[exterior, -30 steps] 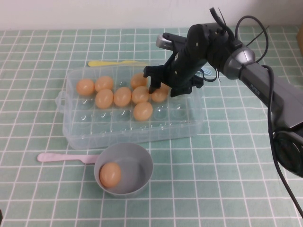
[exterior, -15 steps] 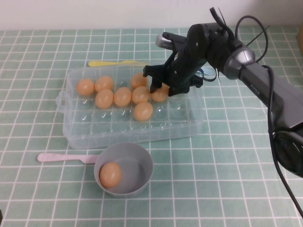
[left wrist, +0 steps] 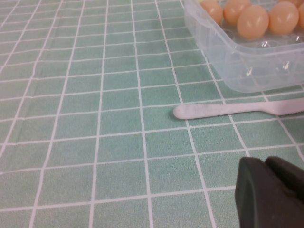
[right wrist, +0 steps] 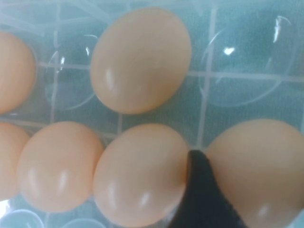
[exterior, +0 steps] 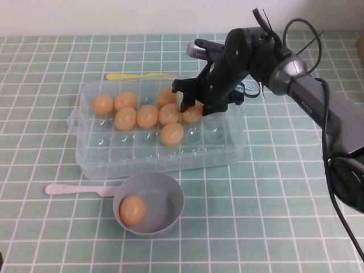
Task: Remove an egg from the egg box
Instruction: Pick up the egg from the plastic box
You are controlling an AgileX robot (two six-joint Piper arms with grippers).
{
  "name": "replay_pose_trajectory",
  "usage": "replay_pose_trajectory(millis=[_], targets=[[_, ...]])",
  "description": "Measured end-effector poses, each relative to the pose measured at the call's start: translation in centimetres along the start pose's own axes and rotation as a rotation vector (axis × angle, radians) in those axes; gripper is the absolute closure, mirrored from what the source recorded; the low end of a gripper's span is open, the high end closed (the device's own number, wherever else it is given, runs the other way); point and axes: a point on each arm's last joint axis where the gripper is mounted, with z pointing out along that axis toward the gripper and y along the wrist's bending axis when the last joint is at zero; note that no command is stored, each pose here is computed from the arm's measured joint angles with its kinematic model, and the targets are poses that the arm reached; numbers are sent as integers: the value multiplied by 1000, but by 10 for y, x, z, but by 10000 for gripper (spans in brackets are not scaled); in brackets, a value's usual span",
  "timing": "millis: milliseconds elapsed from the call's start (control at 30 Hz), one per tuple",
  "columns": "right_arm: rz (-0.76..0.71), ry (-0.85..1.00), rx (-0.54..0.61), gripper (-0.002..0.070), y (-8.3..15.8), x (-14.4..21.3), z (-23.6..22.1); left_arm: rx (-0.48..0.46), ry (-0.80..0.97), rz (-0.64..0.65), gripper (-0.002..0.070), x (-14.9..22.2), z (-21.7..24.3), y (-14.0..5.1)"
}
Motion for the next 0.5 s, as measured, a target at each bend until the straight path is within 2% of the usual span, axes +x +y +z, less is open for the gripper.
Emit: replay_pose_trajectory(millis=[367,500], targets=[[-28,-6,14,302,8,-6,-47,0,0,0,680,0,0,0],[-95,36,29,302,14,-1,-68,0,0,0,680,0,0,0]])
